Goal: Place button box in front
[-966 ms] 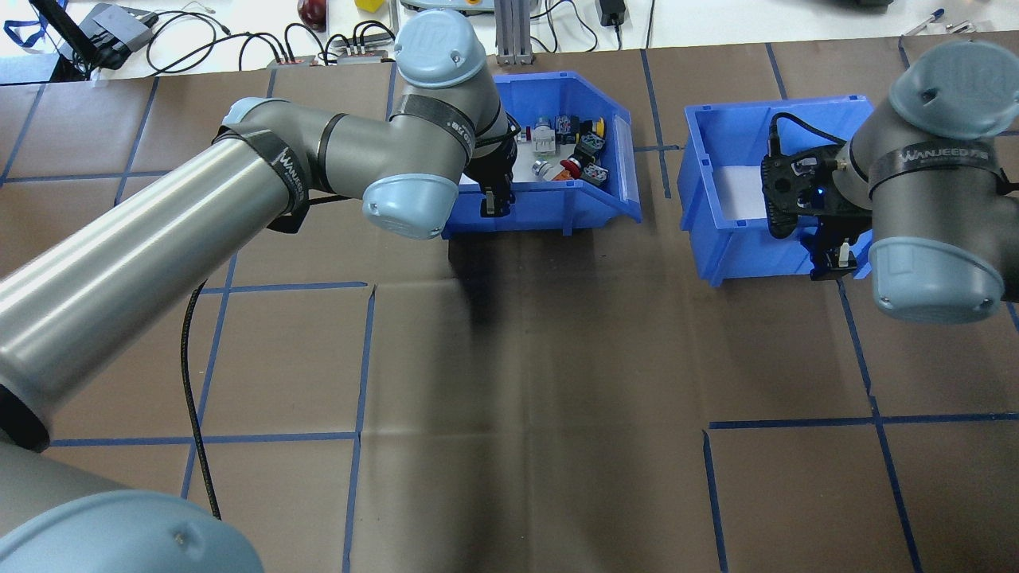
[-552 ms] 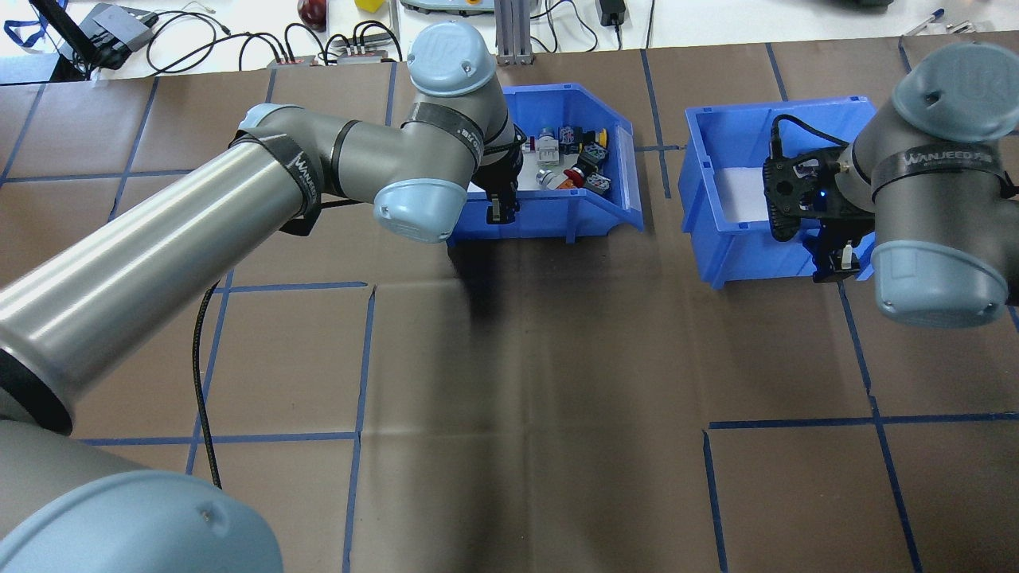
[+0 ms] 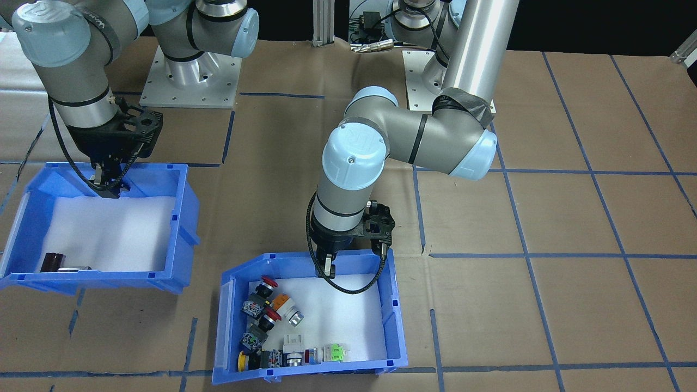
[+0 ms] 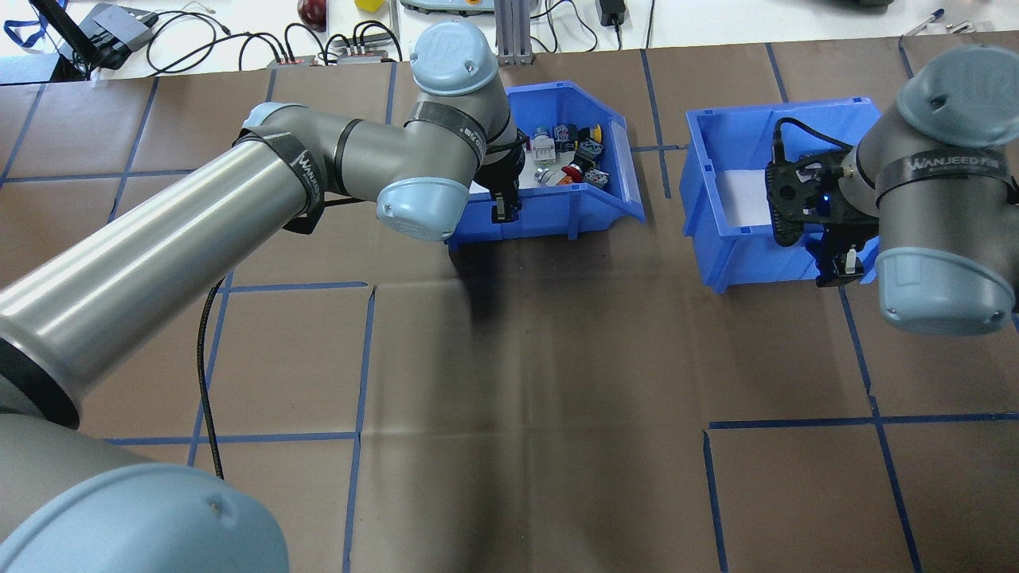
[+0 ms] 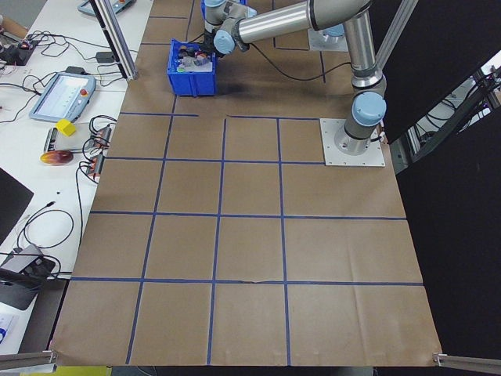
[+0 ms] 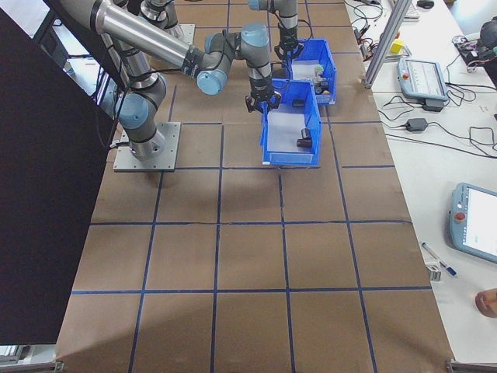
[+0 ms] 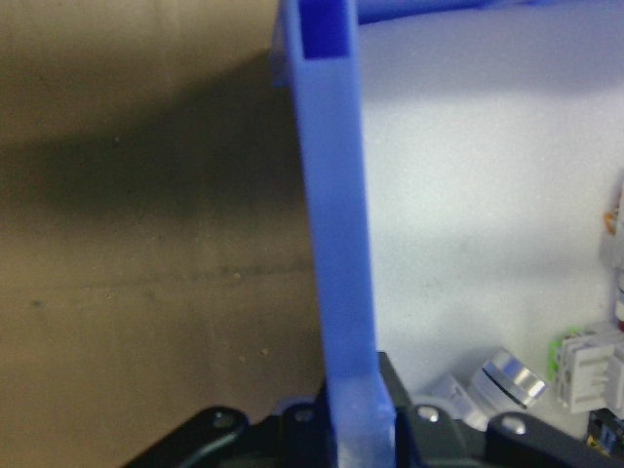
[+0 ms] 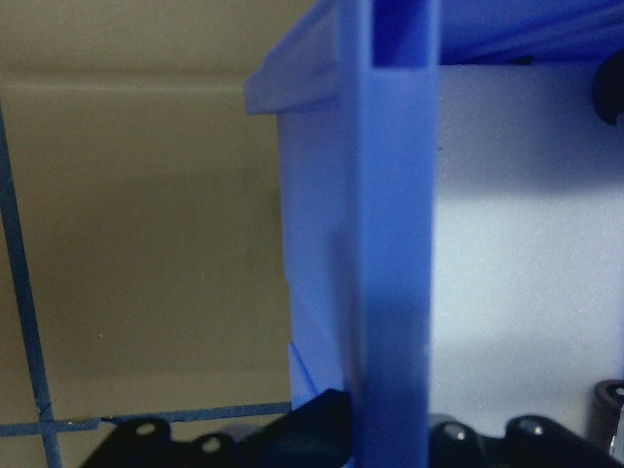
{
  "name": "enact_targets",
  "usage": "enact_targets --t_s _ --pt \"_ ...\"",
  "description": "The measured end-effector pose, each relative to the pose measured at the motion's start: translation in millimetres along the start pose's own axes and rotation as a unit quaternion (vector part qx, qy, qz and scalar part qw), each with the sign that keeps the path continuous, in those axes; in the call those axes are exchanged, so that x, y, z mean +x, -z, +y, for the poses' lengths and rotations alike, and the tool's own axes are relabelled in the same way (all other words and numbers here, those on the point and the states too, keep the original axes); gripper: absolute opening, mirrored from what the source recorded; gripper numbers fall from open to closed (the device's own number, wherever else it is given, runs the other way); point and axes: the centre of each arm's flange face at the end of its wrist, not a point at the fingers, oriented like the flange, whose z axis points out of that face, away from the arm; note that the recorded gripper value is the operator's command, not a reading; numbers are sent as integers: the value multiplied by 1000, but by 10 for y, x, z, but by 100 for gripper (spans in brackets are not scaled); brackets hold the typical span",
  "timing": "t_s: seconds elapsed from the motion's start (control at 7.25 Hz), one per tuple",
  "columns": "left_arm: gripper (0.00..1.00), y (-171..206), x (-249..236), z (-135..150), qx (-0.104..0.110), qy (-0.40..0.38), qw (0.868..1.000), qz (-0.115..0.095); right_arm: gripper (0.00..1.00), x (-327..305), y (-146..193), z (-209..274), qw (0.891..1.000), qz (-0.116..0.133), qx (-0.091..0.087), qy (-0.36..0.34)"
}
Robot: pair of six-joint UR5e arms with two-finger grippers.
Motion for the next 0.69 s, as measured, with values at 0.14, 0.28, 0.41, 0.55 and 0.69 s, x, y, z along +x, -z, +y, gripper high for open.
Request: enact_targets --t_s 0.14,0.28,0.41,0.55,0.69 --pt "97 16 15 10 1 -2 1000 2 6 -57 11 57 1000 1 -1 5" --pt "99 26 9 7 3 -3 1000 -3 6 -136 15 81 1000 0 -2 8" --pt "99 66 -21 -2 7 -3 1000 -14 6 -238 12 70 1000 -1 -2 8" --pt "99 202 -62 -21 10 -11 1000 -24 6 -379 23 34 1000 -3 -1 7" --pt "99 447 -108 -64 10 -35 999 -26 6 -564 50 -18 1000 -10 0 5"
